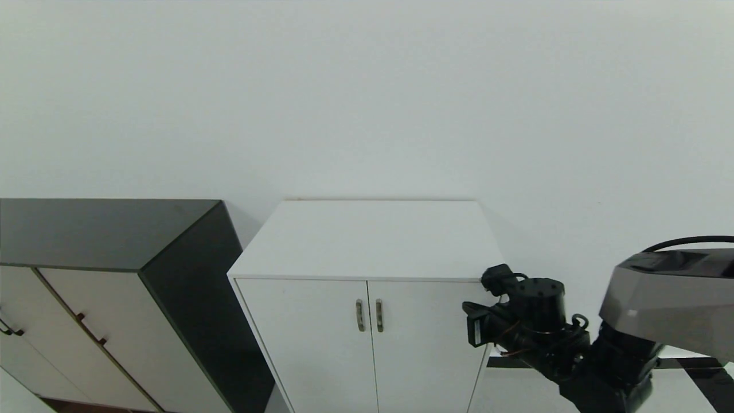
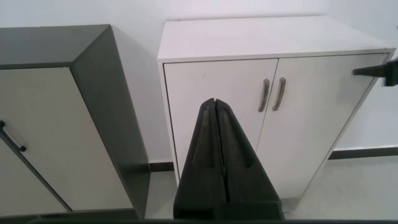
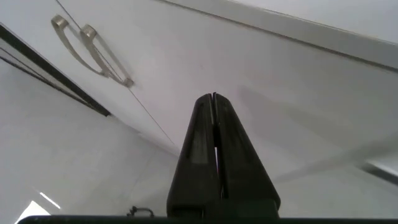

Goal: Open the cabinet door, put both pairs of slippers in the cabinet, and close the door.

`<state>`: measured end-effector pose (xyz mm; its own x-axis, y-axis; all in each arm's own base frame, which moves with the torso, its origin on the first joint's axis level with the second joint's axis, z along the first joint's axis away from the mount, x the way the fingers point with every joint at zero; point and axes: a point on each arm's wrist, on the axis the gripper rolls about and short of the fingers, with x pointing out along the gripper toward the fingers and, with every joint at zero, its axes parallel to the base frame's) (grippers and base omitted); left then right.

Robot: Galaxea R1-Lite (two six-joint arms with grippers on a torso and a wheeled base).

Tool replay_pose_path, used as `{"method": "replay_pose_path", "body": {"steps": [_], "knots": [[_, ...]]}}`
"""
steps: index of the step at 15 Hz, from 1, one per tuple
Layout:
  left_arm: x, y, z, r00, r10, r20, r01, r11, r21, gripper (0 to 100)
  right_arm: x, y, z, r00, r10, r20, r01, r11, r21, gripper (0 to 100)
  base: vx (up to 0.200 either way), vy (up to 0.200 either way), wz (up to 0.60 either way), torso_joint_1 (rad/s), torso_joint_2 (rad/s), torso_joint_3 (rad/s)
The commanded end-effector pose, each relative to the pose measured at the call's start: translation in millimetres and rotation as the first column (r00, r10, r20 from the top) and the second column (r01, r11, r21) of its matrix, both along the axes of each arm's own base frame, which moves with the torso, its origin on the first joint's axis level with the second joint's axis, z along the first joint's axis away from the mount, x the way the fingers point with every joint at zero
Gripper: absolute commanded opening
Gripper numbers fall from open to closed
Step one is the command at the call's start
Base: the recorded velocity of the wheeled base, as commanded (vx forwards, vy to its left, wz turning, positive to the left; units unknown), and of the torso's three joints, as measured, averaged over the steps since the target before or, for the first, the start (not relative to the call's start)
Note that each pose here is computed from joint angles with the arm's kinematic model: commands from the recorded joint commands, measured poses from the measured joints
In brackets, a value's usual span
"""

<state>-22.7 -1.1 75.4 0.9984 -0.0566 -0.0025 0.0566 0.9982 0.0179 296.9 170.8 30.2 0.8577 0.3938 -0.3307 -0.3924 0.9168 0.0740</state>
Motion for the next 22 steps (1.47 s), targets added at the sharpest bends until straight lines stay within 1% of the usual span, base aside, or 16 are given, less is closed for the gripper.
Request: {"method": "replay_pose_path", "body": {"steps": [1, 3, 4, 7, 9, 10, 12, 15, 16, 18, 20, 21, 22], "knots": [[0.0, 0.0, -0.1, 1.000, 0.000, 0.000, 0.000, 1.000, 0.000, 0, -30.2, -33.0, 37.1, 0.993, -0.111, 0.049, 0.111, 0.994, 0.001, 0, 0.000, 0.000, 0.00, 0.000, 0.00, 0.000], [0.0, 0.0, -0.1, 1.000, 0.000, 0.000, 0.000, 1.000, 0.000, 0, -58.4, -58.9, 46.3, 0.978, -0.204, 0.044, 0.206, 0.978, -0.029, 0, 0.000, 0.000, 0.00, 0.000, 0.00, 0.000], [0.0, 0.0, -0.1, 1.000, 0.000, 0.000, 0.000, 1.000, 0.000, 0, -70.1, -72.2, 47.9, 0.962, -0.269, 0.044, 0.271, 0.961, -0.050, 0, 0.000, 0.000, 0.00, 0.000, 0.00, 0.000], [0.0, 0.0, -0.1, 1.000, 0.000, 0.000, 0.000, 1.000, 0.000, 0, -104.5, -108.6, 54.4, 0.918, -0.394, 0.045, 0.397, 0.915, -0.076, 0, 0.000, 0.000, 0.00, 0.000, 0.00, 0.000], [0.0, 0.0, -0.1, 1.000, 0.000, 0.000, 0.000, 1.000, 0.000, 0, -122.4, -127.5, 56.2, 0.884, -0.465, 0.048, 0.468, 0.880, -0.086, 0, 0.000, 0.000, 0.00, 0.000, 0.00, 0.000], [0.0, 0.0, -0.1, 1.000, 0.000, 0.000, 0.000, 1.000, 0.000, 0, -128.3, -137.8, 61.3, 0.858, -0.510, 0.058, 0.513, 0.855, -0.074, 0, 0.000, 0.000, 0.00, 0.000, 0.00, 0.000], [0.0, 0.0, 0.1, 1.000, 0.000, 0.001, 0.000, 1.000, 0.000, 0, -141.9, -149.2, 69.8, 0.835, -0.547, 0.062, 0.550, 0.831, -0.079, 0, 0.000, 0.000, 0.00, 0.000, 0.00, 0.000], [0.0, 0.0, -0.1, 1.000, 0.000, 0.000, 0.000, 1.000, 0.000, 0, -170.5, -154.5, 78.1, 0.839, -0.542, 0.050, 0.544, 0.835, -0.084, 0, 0.000, 0.000, 0.00, 0.000, 0.00, 0.000], [0.0, 0.0, -0.1, 1.000, 0.000, 0.000, 0.000, 1.000, 0.000, 0, -190.0, -157.8, 79.2, 0.849, -0.527, 0.031, 0.527, 0.844, -0.093, 0, 0.000, 0.000, 0.00, 0.000, 0.00, 0.000], [0.0, 0.0, -0.1, 1.000, 0.000, 0.000, 0.000, 1.000, 0.000, 0, -213.9, -161.4, 78.4, 0.868, -0.497, 0.015, 0.496, 0.864, -0.089, 0, 0.000, 0.000, 0.00, 0.000, 0.00, 0.000], [0.0, 0.0, -0.1, 1.000, 0.000, 0.000, 0.000, 1.000, 0.000, 0, -256.4, -167.8, 68.0, 0.903, -0.430, -0.007, 0.429, 0.901, -0.062, 0, 0.000, 0.000, 0.00, 0.000, 0.00, 0.000], [0.0, 0.0, -0.1, 1.000, 0.000, 0.000, 0.000, 1.000, 0.000, 0, -274.1, -170.0, 61.0, 0.924, -0.383, 0.003, 0.383, 0.923, -0.035, 0, 0.000, 0.000, 0.00, 0.000, 0.00, 0.000], [0.0, 0.0, -0.1, 1.000, 0.000, 0.000, 0.000, 1.000, 0.000, 0, -293.0, -172.1, 54.6, 0.945, -0.323, 0.050, 0.322, 0.947, 0.013, 0, 0.000, 0.000, 0.00, 0.000, 0.00, 0.000]]}}
